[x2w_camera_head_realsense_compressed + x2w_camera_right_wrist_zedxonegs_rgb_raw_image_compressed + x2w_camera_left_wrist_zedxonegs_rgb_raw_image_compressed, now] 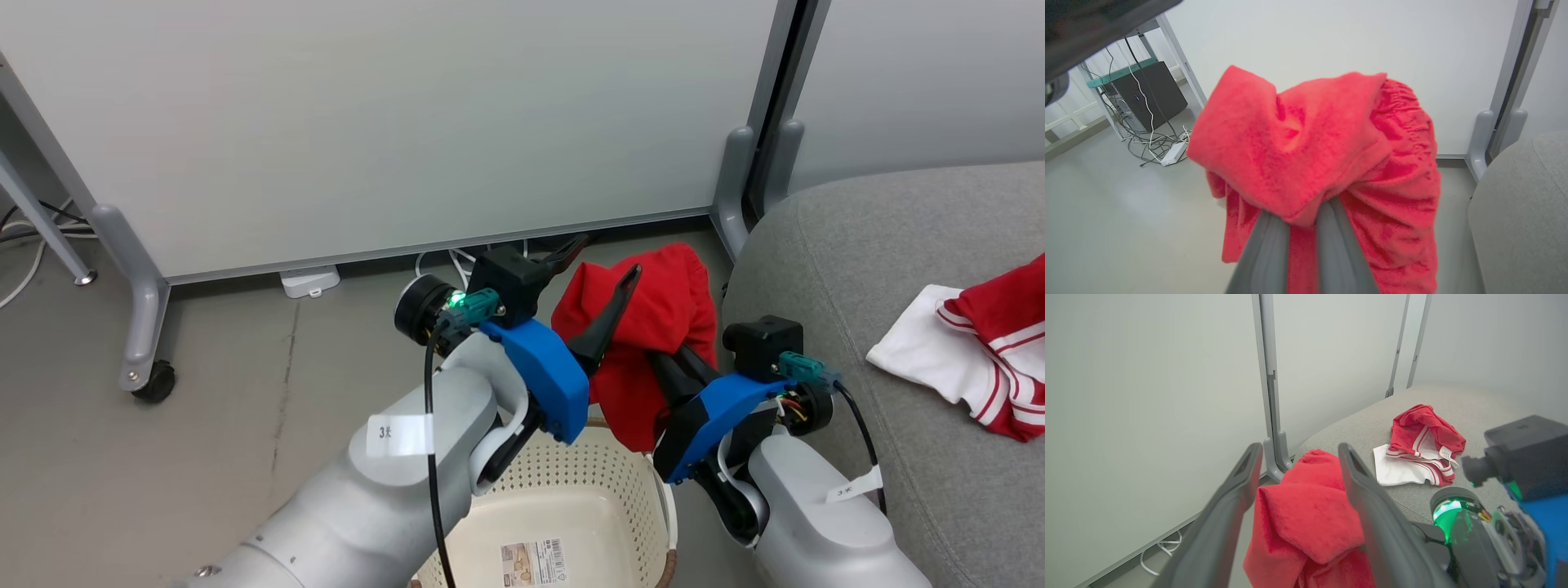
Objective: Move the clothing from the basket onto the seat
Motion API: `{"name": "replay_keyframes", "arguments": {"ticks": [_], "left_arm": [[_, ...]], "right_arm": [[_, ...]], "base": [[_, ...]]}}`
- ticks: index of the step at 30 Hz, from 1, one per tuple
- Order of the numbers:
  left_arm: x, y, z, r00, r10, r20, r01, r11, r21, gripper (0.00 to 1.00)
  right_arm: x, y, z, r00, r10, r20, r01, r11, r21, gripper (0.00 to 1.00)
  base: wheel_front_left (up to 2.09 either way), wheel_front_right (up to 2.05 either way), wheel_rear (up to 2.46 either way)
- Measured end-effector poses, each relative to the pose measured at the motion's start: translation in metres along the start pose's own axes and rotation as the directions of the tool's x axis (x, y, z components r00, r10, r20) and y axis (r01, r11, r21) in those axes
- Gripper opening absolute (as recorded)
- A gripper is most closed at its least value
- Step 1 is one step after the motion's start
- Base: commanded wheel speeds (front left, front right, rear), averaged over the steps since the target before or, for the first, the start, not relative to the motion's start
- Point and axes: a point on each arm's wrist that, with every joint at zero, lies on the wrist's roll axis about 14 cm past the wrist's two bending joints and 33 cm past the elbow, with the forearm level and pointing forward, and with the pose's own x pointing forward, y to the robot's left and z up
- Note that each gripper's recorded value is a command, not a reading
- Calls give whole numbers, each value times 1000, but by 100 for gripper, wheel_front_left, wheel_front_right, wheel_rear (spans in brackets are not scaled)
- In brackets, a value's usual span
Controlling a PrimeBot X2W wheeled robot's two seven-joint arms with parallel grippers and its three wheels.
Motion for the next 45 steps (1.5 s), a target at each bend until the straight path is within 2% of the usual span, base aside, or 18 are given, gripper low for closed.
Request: {"name": "replay_keyframes", "arguments": {"ticks": [6,13,19,27,35,45], "left_arm": [[-20,9,-10,998,50,30,-49,999,-16,100],[-59,37,-20,983,165,79,-163,986,-30,100],[-95,54,-38,960,268,81,-264,963,-56,100],[-125,61,-62,936,350,47,-346,935,-80,100],[-128,63,-67,928,371,39,-368,927,-78,100],[-107,50,-71,953,301,29,-298,951,-82,100]], "right_arm": [[-2,-1,-1,1000,-7,4,7,1000,10,0],[-2,-6,-1,1000,-26,17,25,999,21,0],[-4,-7,-2,999,-32,15,32,999,22,0],[-6,-9,-4,999,-40,8,40,999,30,0],[-7,-13,-3,999,-49,6,49,998,31,0],[-22,-38,6,992,-121,34,119,992,36,0]], "base": [[0,0,0],[0,0,0],[0,0,0],[0,0,0],[0,0,0],[0,0,0]]}}
